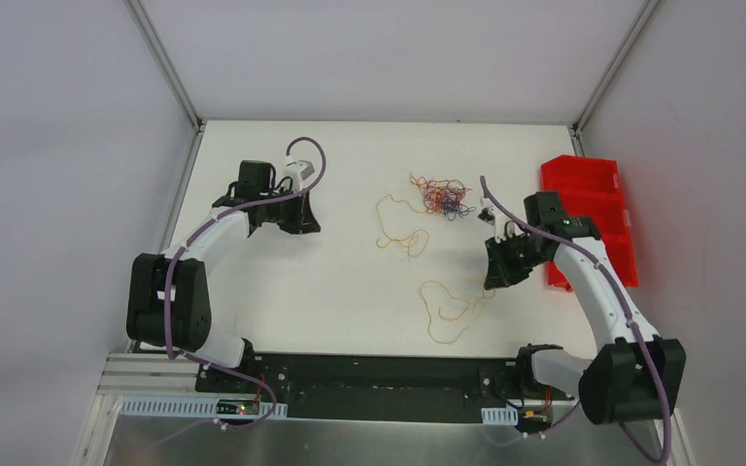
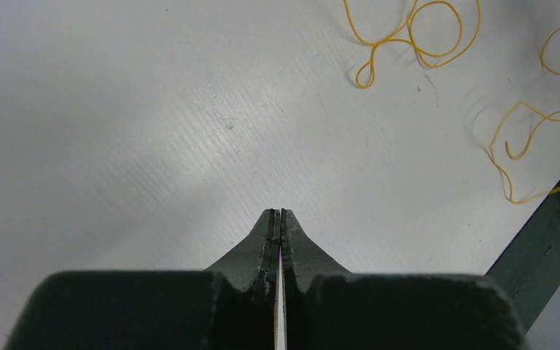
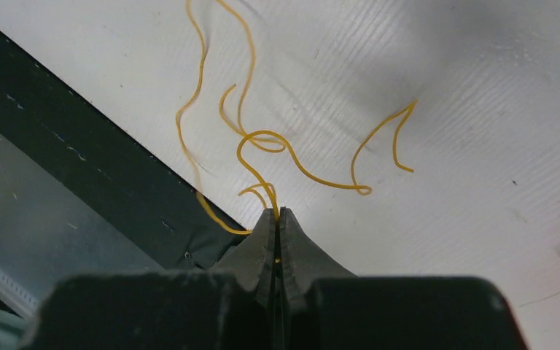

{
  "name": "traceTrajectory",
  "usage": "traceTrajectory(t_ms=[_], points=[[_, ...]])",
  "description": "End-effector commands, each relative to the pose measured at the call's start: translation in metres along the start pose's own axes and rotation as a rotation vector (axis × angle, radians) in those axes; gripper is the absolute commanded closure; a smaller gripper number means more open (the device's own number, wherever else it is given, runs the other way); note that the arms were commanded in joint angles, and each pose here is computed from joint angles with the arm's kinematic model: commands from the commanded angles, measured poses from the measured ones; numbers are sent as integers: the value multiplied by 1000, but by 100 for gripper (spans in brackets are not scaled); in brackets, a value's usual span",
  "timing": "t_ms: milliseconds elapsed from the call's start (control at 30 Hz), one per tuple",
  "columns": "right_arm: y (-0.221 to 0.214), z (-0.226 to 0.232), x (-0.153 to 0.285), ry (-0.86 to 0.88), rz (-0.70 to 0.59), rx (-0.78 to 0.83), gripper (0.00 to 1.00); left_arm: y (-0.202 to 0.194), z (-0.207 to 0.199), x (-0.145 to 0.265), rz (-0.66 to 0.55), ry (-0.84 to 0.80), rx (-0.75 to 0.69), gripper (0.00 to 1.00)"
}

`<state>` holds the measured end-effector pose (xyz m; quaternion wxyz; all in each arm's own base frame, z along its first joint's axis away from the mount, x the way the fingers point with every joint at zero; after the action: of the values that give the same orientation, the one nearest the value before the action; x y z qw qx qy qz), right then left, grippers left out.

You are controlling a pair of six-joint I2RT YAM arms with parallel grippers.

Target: Untangle the cables

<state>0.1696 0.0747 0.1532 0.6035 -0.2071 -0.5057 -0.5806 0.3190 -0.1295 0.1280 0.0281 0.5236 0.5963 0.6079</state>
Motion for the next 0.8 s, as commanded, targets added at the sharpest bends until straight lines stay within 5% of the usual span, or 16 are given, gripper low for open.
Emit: traceTrajectory(t_ms=[0,267,400,500,767], points=[[-4,2,-10,51,88,84,100,3,-10,8,-9,-21,-11,100],[6,3,-39,80,120,125,87,0,-11,8,3,-22,3,100],[24,2,-53,45,60,124,89,-2,-11,8,8,-17,1,100],[42,4,-61,34,-6,120,100,-4,-11,8,14,-19,5,100],[39,32,-62,121,2,283,91,-10,-13,9,27,-26,0,100]])
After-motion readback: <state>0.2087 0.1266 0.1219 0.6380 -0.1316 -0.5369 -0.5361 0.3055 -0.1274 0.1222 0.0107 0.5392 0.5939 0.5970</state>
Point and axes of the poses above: each gripper's point midway between its finger pads, its own x axis back along the fingers, its own z axis along the line the jaws close on, y = z × x, the point moved 3 cm from there along x, back along the fingers, and after that the axes turned 12 degrees about -x, right-handed, at the moved point
